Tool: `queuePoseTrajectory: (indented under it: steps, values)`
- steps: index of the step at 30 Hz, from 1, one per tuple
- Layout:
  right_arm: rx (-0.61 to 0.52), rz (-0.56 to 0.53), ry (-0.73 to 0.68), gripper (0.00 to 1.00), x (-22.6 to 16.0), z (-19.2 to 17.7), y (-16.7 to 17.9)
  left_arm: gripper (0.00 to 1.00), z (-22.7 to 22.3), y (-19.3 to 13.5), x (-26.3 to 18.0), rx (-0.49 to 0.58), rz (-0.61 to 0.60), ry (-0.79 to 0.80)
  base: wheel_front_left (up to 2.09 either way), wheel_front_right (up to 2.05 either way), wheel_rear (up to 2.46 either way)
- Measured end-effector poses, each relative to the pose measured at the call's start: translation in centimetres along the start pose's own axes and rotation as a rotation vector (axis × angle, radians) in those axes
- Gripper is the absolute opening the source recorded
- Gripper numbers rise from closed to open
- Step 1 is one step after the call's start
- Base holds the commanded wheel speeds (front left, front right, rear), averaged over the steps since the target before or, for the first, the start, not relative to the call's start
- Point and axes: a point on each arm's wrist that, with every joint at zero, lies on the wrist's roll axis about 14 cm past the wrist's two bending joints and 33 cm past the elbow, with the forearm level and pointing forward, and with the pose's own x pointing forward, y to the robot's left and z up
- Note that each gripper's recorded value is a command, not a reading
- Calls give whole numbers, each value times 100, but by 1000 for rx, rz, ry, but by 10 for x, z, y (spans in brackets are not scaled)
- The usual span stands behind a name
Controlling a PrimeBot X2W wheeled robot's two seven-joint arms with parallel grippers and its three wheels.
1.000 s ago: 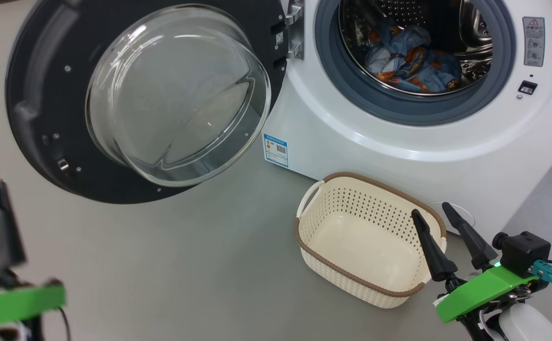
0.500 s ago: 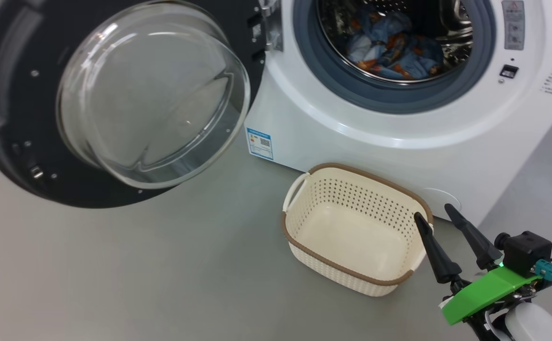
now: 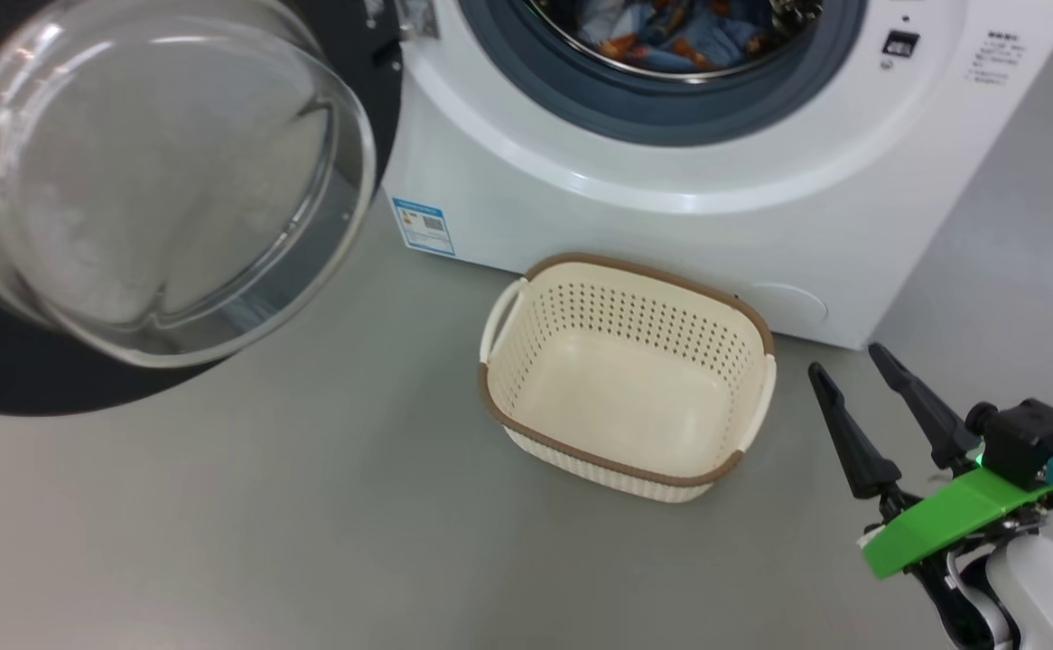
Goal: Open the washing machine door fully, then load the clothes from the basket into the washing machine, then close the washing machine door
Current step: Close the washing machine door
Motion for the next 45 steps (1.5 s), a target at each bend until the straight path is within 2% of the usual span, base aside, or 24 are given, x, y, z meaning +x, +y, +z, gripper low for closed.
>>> queuePoseTrajectory:
  steps: [6,13,21,27,35,45]
  values:
    - [4,-35,-1,100,-2,-2,-18,0,-27,20,15,-45,92,47,0,0,0]
    - [3,-72,14,100,-3,-10,-39,0,-58,25,32,-161,152,80,0,0,0]
    - [16,-114,38,100,-9,-23,-57,0,-98,34,42,-171,204,175,0,0,0]
    - [20,-136,48,100,-13,-28,-64,0,-119,39,43,-118,235,293,0,0,0]
    - [5,-128,27,100,-9,-17,-61,0,-128,33,27,25,224,598,0,0,0]
    - [-13,-89,-10,100,-3,1,-42,0,-146,37,-29,122,194,968,0,0,0]
